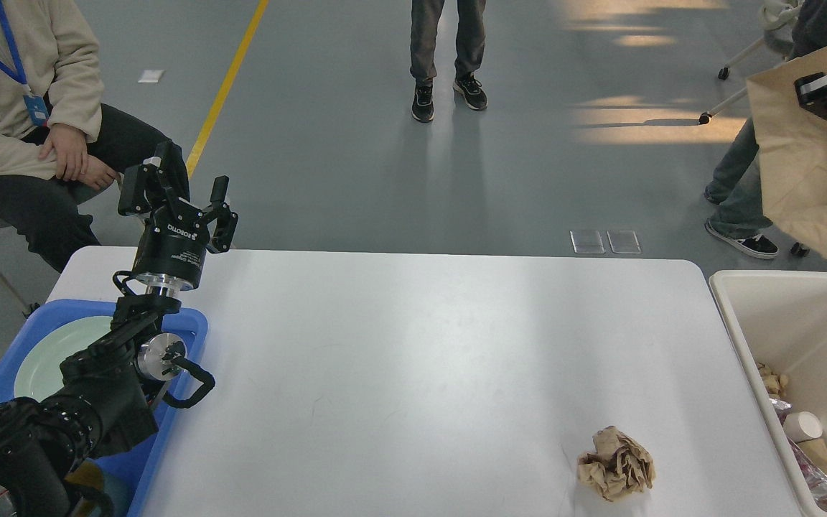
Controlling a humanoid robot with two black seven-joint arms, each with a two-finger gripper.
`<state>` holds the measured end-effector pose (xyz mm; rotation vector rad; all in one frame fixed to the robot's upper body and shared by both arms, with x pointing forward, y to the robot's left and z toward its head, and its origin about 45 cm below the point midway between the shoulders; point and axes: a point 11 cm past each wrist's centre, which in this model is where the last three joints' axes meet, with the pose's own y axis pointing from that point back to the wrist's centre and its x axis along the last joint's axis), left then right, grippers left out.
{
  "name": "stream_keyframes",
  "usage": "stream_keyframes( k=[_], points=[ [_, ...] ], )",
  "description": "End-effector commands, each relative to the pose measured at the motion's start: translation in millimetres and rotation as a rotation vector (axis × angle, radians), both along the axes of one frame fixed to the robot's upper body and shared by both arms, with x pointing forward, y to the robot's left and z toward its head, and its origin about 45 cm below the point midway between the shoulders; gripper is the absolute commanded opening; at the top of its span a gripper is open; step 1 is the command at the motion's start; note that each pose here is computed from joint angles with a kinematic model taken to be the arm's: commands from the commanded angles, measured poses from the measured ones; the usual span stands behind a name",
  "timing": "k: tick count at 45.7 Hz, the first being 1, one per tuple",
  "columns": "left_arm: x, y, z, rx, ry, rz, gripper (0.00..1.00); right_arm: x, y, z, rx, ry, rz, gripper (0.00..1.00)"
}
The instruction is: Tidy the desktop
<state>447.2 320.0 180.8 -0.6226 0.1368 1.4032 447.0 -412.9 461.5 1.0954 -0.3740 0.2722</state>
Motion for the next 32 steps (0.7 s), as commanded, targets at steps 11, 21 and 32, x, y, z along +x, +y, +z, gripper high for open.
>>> stream_keyframes(
  k=[11,21,32],
  points=[
    [0.0,0.1,0.1,0.0,-0.001,0.001,0.96,-24.4,-128.0,-61.5,-0.006,-0.248,-0.036,0.0],
    [0.0,-0.1,0.1,0.001,-0.001,0.0,0.96,-51.1,-187.7,-131.1,0.058,-0.489,-0.112,0.0],
    [0.0,0.1,0.1,0.0,-0.001,0.001,0.96,-75.4,-210.4,-202.9,0.115,-0.636,-0.195,0.0]
  ],
)
